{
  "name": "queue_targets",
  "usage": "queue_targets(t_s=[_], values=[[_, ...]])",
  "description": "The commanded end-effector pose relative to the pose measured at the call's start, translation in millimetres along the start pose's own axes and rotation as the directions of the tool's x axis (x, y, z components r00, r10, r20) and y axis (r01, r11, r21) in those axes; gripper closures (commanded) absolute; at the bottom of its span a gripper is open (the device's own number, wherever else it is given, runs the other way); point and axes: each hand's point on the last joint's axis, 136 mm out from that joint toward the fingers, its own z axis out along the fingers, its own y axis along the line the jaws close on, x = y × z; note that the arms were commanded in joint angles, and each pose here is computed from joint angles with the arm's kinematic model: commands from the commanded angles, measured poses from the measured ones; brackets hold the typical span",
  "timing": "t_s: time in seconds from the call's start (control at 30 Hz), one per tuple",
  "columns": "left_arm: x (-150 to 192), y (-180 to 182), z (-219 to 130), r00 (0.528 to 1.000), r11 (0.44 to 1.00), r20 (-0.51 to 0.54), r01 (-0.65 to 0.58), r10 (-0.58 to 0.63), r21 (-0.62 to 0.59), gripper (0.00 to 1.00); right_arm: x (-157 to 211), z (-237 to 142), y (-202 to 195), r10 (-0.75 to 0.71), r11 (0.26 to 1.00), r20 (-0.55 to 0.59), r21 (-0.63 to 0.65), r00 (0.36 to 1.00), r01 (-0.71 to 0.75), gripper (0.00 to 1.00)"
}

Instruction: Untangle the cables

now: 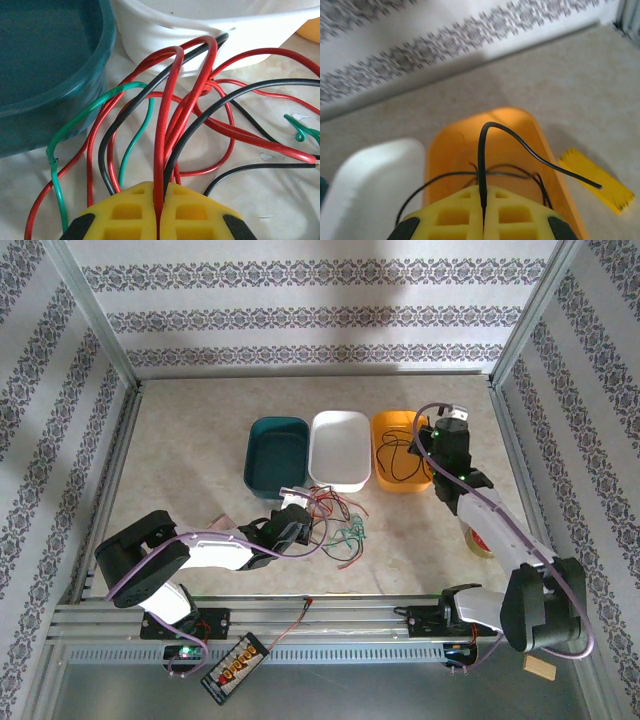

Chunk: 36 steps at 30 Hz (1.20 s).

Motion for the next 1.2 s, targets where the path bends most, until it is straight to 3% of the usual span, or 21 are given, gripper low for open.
queue_targets(t_s=[0.0, 0.37, 0.53, 0.8, 1.0, 1.17], values=[[3.1, 8.7, 4.5, 1.0, 0.999, -0.024, -0.001, 0.0, -0.039, 1.0, 28.4, 10.7, -26.8, 0.018, 0.988, -0.059, 0.153, 0.998, -0.009, 1.0], [3.7, 8.1, 4.4, 1.0, 0.999, -0.027, -0.008, 0.007, -0.037, 1.0, 65.4, 44.0, -45.3, -0.003, 0.957, -0.179, 0.285, 0.984, 0.055, 1.0], [3.3, 7.7, 5.0, 1.0, 0.999, -0.028, -0.009, 0.008, -0.038, 1.0, 76.7, 55.3, -30.1, -0.095, 0.958, -0.236, 0.243, 0.967, 0.153, 1.0], [3.8, 5.9, 6.4, 0.999, 0.999, -0.035, -0.016, 0.014, -0.033, 1.0, 77.2, 51.9, 19.0, -0.318, 0.929, -0.222, 0.119, 0.922, 0.349, 1.0], [4.3, 4.8, 7.5, 0.999, 0.999, -0.04, -0.021, 0.019, -0.03, 1.0, 102.5, 59.0, 41.2, -0.3, 0.953, -0.304, -0.05, 0.904, 0.299, 1.0], [4.3, 5.6, 7.0, 0.999, 0.999, -0.038, -0.018, 0.017, -0.033, 1.0, 115.3, 70.2, 22.5, -0.128, 0.991, -0.385, -0.015, 0.914, 0.132, 1.0]])
